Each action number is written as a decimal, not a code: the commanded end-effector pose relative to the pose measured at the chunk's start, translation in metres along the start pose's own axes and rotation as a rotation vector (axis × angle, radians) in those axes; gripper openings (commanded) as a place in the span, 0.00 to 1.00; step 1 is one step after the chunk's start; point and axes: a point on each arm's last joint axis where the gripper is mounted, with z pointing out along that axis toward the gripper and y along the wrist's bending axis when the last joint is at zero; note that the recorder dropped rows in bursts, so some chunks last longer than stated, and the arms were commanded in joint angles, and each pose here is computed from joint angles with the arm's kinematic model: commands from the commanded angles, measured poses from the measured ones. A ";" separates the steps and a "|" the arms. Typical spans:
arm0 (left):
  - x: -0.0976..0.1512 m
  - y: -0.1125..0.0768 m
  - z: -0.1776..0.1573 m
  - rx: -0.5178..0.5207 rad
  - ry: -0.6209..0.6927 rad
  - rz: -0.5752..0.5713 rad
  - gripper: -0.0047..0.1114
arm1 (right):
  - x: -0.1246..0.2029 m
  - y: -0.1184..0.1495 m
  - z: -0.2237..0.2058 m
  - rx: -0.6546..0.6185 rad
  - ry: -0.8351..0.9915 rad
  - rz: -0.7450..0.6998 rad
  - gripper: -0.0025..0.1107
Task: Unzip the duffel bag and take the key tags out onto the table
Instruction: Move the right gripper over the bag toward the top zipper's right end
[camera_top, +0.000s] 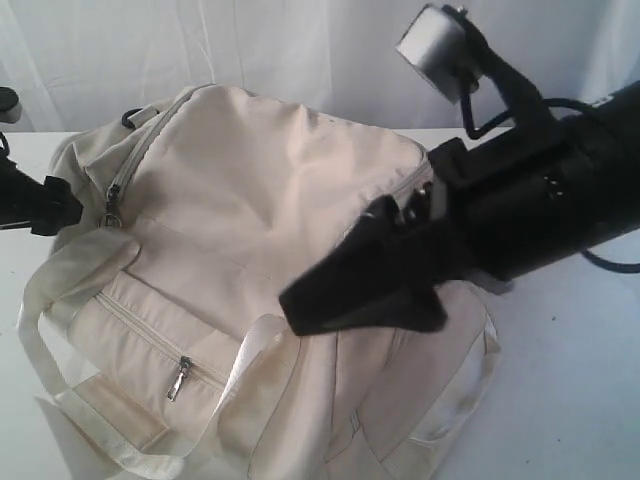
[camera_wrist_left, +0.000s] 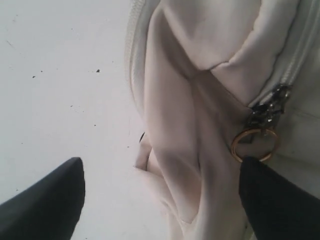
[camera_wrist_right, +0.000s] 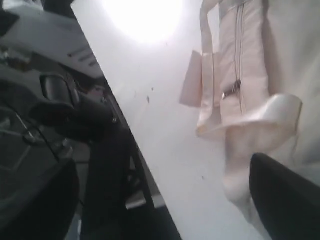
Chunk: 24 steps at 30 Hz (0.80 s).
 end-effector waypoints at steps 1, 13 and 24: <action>-0.001 -0.001 0.008 0.006 -0.006 -0.045 0.77 | 0.014 0.003 -0.023 0.230 0.175 0.003 0.76; -0.008 -0.021 0.024 0.035 -0.045 -0.015 0.72 | 0.011 0.002 -0.041 0.437 0.038 0.173 0.76; -0.015 -0.020 0.024 0.028 -0.071 -0.013 0.57 | 0.007 -0.021 -0.019 0.398 0.102 0.339 0.76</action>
